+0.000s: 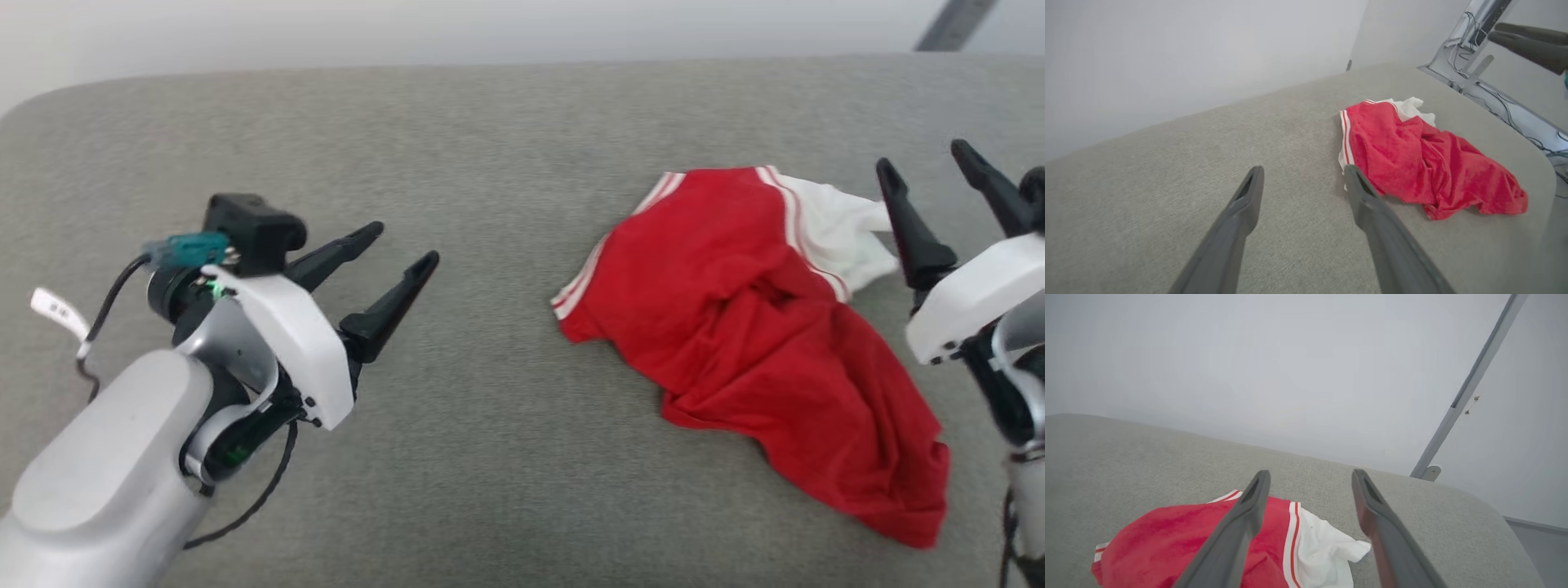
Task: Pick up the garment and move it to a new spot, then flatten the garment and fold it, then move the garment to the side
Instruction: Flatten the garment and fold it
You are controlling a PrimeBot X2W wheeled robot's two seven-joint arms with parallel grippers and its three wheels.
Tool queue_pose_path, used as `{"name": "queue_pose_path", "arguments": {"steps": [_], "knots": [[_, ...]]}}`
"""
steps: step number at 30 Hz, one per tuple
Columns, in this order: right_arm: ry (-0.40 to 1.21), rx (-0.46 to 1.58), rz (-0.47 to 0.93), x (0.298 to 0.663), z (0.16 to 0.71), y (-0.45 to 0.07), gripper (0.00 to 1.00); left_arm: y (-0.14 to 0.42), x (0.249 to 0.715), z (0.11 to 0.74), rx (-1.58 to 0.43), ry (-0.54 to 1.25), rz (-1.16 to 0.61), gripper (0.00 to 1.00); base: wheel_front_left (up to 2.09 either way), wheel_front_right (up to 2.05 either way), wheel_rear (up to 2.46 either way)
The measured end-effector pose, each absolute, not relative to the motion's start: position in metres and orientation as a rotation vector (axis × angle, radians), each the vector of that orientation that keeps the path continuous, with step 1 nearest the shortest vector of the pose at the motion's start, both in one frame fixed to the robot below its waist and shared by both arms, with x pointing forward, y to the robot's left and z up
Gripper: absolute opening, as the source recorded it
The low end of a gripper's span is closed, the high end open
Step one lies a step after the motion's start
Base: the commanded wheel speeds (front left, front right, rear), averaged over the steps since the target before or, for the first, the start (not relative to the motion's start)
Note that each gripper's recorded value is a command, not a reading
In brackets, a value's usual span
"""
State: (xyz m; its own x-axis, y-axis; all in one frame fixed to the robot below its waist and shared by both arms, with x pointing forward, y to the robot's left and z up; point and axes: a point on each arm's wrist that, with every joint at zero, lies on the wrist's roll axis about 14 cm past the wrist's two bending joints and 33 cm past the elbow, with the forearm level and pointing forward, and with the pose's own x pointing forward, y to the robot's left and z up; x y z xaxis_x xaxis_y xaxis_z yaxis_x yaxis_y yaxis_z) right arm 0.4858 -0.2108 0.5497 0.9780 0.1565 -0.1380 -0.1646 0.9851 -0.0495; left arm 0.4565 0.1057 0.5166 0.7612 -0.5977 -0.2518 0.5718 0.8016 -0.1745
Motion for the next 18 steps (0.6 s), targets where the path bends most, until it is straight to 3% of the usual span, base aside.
{"name": "queue_pose_path", "arguments": {"steps": [8, 18], "knots": [[-0.091, -0.062, 0.067, 0.458, 0.573, -0.23, 1.0, 0.059, 0.474, 0.51, -0.01, 0.419, -0.787, 1.0, 0.0, 0.0, 0.0], [-0.101, -0.035, -0.116, 0.416, 0.555, -0.274, 1.0, 0.013, 0.48, 0.473, 0.065, 0.666, -0.913, 1.0, 0.0, 0.0, 0.0]]}}
